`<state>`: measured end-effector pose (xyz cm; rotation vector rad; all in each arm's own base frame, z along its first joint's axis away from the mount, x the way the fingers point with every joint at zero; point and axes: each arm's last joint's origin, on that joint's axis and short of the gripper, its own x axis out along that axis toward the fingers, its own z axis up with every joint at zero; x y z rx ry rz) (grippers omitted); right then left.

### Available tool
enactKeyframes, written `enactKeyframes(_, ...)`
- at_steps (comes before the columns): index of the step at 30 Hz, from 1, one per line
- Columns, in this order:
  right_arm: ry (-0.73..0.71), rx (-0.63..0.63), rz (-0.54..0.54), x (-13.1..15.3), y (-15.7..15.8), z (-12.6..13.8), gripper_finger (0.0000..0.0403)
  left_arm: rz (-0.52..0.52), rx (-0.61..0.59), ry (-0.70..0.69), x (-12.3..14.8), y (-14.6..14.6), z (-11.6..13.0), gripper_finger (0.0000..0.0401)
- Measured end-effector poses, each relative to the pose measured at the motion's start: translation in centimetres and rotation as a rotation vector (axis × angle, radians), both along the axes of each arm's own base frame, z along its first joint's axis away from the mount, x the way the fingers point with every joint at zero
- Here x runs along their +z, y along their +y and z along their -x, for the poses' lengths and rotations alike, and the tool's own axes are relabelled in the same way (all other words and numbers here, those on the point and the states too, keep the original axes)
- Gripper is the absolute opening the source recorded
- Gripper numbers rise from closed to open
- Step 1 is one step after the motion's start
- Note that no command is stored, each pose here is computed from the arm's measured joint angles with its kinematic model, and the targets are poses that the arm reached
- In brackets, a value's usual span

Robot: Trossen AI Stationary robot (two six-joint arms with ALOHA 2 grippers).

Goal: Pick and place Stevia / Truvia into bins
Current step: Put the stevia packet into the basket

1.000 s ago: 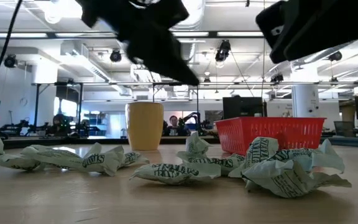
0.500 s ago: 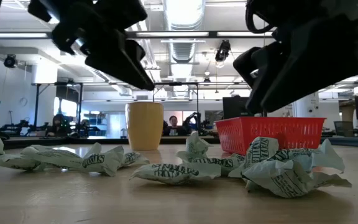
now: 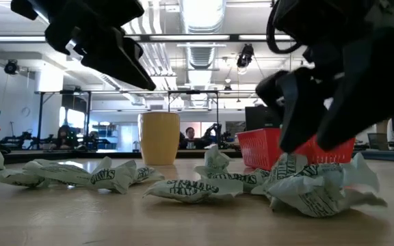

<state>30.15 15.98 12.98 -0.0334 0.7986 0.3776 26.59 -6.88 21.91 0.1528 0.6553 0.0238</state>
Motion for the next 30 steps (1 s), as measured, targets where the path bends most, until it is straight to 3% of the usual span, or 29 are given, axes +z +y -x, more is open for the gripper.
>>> enactKeyframes(18, 0.019, -0.017, 0.015, -0.43, -0.52, -0.2, 0.0136, -0.004, -0.001, 0.01, -0.27, -0.02, -0.09, 0.0164)
enactKeyframes(30, -0.032, -0.013, 0.002, -0.1, -0.38, -0.52, 0.0148, -0.004, -0.001, 0.011, -0.28, -0.02, -0.08, 0.0164)
